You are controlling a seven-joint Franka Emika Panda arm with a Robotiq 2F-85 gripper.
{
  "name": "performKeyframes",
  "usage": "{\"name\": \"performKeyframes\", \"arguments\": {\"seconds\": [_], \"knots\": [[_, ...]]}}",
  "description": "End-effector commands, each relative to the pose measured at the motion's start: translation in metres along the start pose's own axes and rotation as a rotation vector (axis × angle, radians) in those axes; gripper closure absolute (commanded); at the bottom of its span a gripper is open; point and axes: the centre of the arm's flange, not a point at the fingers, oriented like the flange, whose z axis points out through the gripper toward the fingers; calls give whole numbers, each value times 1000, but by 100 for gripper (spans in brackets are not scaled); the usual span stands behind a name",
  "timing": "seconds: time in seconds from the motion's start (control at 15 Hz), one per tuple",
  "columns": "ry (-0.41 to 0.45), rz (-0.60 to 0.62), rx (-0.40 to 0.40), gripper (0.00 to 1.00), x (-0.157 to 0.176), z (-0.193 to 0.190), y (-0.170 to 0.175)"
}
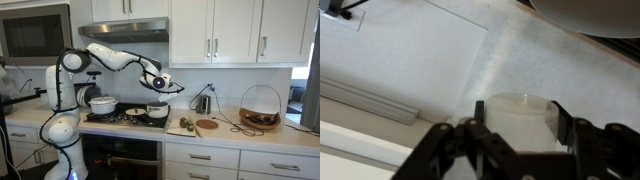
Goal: Pour the contents in the small clear cup into the pot
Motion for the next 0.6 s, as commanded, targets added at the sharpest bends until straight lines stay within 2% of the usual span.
{"name": "performKeyframes", "arguments": {"seconds": [0.0,0.4,0.47,0.53], "knots": [[-1,6,-2,36,-2,-2,-1],[5,4,7,36,2,2,-6],[4,4,7,61,2,1,-6],[2,11,4,61,0,6,-2]]}}
